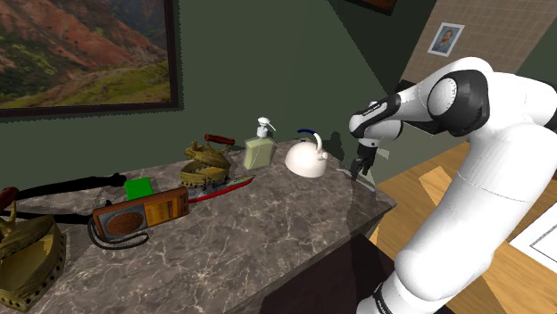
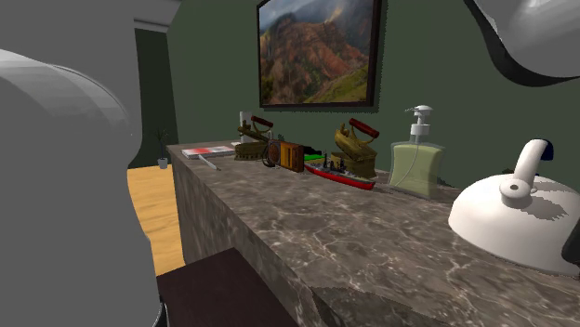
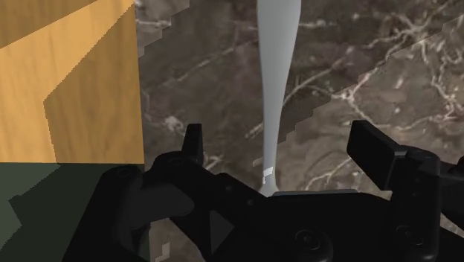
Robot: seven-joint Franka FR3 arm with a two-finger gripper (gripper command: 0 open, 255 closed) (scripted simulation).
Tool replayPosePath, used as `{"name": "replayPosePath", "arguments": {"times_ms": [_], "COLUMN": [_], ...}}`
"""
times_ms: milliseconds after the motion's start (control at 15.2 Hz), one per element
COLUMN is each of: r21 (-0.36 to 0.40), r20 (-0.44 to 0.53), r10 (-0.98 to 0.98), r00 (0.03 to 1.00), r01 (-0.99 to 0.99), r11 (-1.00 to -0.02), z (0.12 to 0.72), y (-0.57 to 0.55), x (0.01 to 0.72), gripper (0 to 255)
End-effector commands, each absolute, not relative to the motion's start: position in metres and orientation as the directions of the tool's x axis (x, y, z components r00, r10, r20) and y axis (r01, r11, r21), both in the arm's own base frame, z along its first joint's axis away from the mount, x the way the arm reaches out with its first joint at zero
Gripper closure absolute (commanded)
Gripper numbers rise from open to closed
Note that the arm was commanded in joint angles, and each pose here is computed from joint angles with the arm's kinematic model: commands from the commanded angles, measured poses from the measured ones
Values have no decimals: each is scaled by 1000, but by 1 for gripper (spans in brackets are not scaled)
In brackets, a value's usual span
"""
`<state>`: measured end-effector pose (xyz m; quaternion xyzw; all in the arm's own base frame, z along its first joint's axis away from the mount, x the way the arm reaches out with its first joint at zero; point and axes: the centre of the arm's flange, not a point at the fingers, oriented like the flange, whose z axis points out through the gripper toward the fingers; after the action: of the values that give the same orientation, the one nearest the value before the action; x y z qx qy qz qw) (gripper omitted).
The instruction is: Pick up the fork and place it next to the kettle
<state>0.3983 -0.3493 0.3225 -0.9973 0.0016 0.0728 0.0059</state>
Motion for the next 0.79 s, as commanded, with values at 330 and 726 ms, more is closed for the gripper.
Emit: {"name": "replayPosePath", "arguments": {"times_ms": [330,726], "r21": [-12,-12], "r20": [-145,-145], "r10": [-2,-2], "r00": [989,989], "r01": [-4,-4], "r11": [-1000,-1000], "z": [372,372], "y": [-350,-350], "x": [405,406], "gripper": [0,0]}}
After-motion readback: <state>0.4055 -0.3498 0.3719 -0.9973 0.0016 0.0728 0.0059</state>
